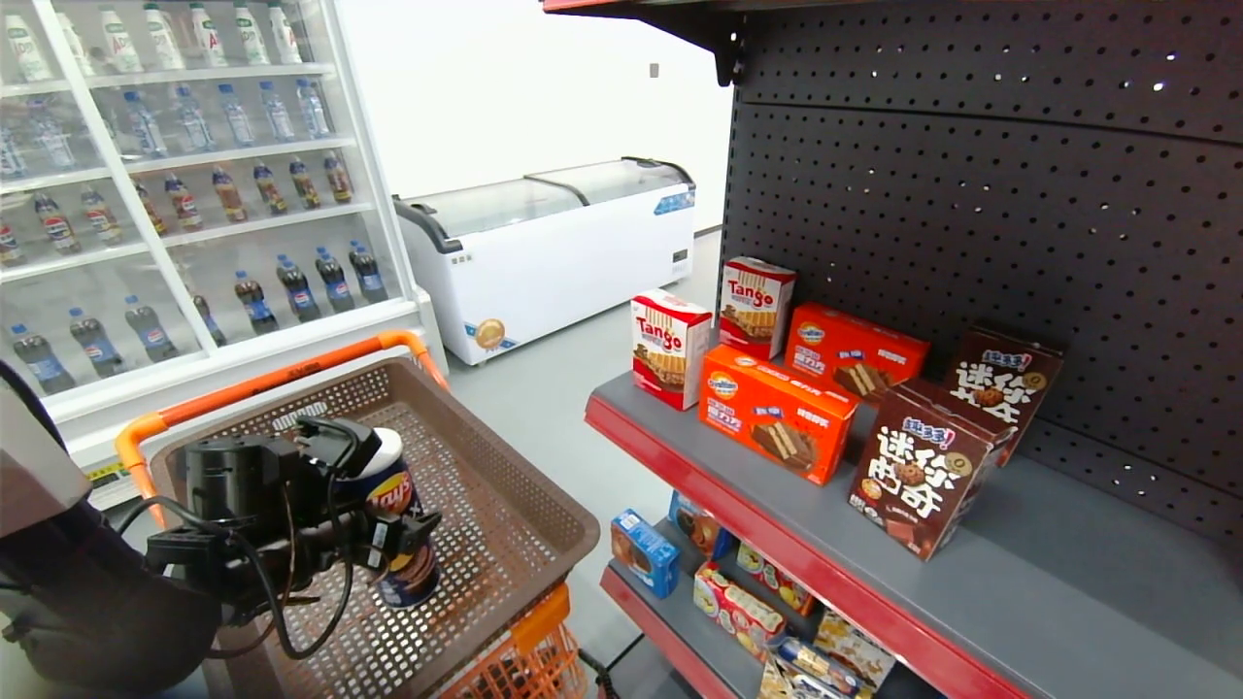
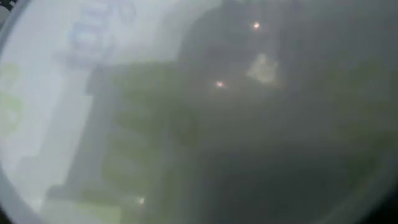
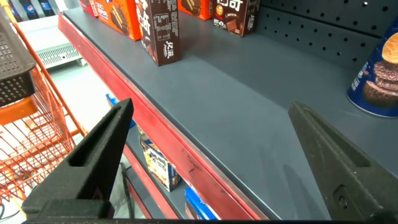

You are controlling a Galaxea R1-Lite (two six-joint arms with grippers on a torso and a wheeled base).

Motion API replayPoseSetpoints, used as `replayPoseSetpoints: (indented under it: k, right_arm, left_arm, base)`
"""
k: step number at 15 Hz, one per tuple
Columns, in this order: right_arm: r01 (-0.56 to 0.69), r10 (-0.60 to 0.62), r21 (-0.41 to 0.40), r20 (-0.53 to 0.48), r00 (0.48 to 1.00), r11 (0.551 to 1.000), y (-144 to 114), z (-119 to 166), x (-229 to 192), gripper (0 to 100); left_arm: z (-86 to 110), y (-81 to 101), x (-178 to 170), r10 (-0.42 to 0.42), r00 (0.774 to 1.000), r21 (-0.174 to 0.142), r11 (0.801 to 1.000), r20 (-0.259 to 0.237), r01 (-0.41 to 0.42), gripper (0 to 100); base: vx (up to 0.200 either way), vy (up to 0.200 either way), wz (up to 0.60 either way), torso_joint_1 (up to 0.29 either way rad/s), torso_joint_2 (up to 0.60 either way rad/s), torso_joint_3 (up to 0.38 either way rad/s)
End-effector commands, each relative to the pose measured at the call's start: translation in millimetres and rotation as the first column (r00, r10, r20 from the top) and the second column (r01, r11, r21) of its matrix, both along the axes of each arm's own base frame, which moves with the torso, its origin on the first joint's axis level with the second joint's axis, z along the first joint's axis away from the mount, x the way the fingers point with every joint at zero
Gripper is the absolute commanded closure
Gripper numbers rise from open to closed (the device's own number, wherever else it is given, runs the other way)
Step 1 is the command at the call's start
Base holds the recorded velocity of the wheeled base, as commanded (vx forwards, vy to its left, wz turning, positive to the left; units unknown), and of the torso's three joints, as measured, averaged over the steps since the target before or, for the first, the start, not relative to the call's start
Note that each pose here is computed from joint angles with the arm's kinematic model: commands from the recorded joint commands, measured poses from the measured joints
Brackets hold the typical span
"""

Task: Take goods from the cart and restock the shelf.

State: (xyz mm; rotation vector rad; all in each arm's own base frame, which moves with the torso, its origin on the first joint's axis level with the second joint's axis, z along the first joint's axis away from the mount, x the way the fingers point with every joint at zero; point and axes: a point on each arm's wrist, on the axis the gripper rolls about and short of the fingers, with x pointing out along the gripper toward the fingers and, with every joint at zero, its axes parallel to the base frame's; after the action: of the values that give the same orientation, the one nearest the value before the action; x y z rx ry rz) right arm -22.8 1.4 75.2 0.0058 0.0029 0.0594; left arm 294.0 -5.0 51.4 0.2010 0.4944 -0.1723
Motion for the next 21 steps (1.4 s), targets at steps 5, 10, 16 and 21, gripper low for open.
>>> replayPoseSetpoints:
  k: [5, 10, 16, 21]
  right_arm:
    - [0.0, 0.0, 0.0, 0.0, 1.0, 1.0, 0.0, 0.2, 0.1, 0]
    - [0.0, 0.0, 0.0, -0.002, 1.0, 1.0, 0.0, 0.0, 0.1, 0]
    - [0.0, 0.0, 0.0, 0.001, 1.0, 1.0, 0.0, 0.1, 0.0, 0]
    - [0.0, 0.0, 0.0, 0.001, 1.0, 1.0, 0.0, 0.1, 0.0, 0]
  left_arm:
    - [-0.8, 0.1, 1.1, 0.002, 1.0, 0.008, 1.0, 0.01, -0.002, 100]
    - [33.3, 2.4, -10.1, 0.053, 0.991, 0.006, 0.999, 0.126, -0.054, 100]
    - [103.1, 2.9, -44.5, 0.135, 0.981, -0.13, 0.985, 0.138, -0.117, 100]
    - [133.6, 3.1, -105.0, 0.143, 0.987, -0.165, 0.978, 0.074, -0.13, 100]
  base:
    - [0.0, 0.0, 0.0, 0.0, 0.0, 0.0]
    - [0.0, 0.0, 0.0, 0.0, 0.0, 0.0]
    - [0.0, 0.0, 0.0, 0.0, 0.0, 0.0]
    - [0.0, 0.0, 0.0, 0.0, 0.0, 0.0]
